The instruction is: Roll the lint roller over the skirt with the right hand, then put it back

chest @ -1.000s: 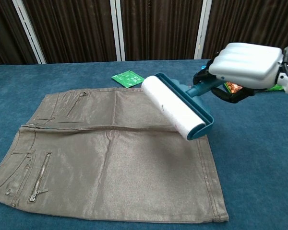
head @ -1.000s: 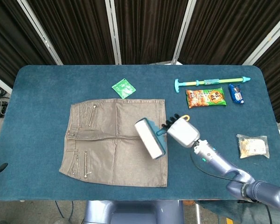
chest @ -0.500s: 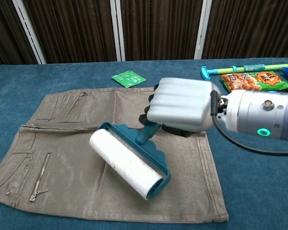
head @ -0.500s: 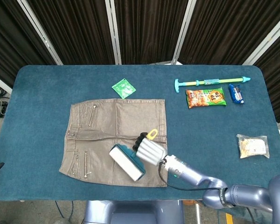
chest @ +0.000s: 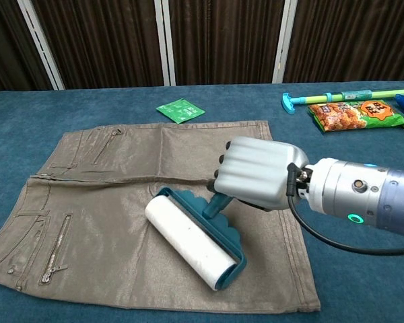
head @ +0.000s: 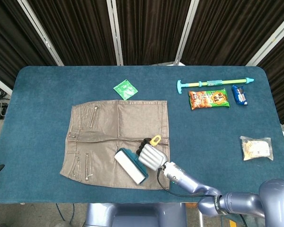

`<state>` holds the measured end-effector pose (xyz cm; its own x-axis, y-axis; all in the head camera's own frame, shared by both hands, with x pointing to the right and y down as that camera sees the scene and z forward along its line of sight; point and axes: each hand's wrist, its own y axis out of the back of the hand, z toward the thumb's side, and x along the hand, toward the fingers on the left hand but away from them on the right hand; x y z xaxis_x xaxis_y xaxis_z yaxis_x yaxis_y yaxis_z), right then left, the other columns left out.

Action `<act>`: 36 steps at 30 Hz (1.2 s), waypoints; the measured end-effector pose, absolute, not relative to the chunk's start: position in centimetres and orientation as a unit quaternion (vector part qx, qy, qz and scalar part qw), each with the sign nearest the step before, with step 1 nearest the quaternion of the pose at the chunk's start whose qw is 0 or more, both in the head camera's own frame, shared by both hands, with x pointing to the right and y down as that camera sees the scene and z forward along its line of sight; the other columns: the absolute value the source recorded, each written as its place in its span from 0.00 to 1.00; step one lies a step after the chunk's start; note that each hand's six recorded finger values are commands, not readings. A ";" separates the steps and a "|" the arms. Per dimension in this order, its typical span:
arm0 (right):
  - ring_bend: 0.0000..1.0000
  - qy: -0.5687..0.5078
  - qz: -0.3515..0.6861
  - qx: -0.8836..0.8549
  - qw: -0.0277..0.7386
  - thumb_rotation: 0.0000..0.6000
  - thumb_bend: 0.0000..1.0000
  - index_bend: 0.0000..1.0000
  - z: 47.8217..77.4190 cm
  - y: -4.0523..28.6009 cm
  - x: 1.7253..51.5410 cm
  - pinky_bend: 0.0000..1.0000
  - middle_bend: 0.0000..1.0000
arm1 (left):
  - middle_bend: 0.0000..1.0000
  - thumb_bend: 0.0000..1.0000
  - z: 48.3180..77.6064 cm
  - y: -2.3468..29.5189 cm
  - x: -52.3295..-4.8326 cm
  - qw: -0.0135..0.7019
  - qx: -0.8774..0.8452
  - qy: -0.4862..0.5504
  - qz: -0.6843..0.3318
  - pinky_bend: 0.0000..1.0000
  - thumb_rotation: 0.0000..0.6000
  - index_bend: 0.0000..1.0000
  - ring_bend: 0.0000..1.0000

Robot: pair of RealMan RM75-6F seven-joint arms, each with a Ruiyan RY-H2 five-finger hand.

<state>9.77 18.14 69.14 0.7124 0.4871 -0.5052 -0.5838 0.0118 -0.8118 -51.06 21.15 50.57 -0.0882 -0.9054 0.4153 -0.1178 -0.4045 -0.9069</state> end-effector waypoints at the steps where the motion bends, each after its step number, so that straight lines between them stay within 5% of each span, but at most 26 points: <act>1: 0.43 0.039 0.384 -0.589 0.710 1.00 0.85 0.43 69.4 17.9 10.3 0.46 0.52 | 0.00 0.00 50.6 21.1 -51.0 0.330 -0.589 0.434 -0.596 0.00 1.00 0.00 0.00; 18: 0.43 0.022 0.489 -0.511 0.706 1.00 0.85 0.43 71.1 12.6 21.6 0.47 0.52 | 0.00 0.00 50.8 21.1 -50.4 0.331 -0.593 0.430 -0.595 0.00 1.00 0.00 0.00; 36: 0.44 0.043 0.380 -0.537 0.752 1.00 0.85 0.44 68.7 17.6 13.4 0.47 0.53 | 0.00 0.00 50.6 21.1 -50.8 0.328 -0.593 0.433 -0.594 0.00 1.00 0.00 0.00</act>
<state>13.38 17.61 68.68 0.7082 0.5248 -0.4722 -0.6170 0.1350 -0.7753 -50.84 21.12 50.64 -0.0821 -0.9034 0.4209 -0.1244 -0.4097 -0.9037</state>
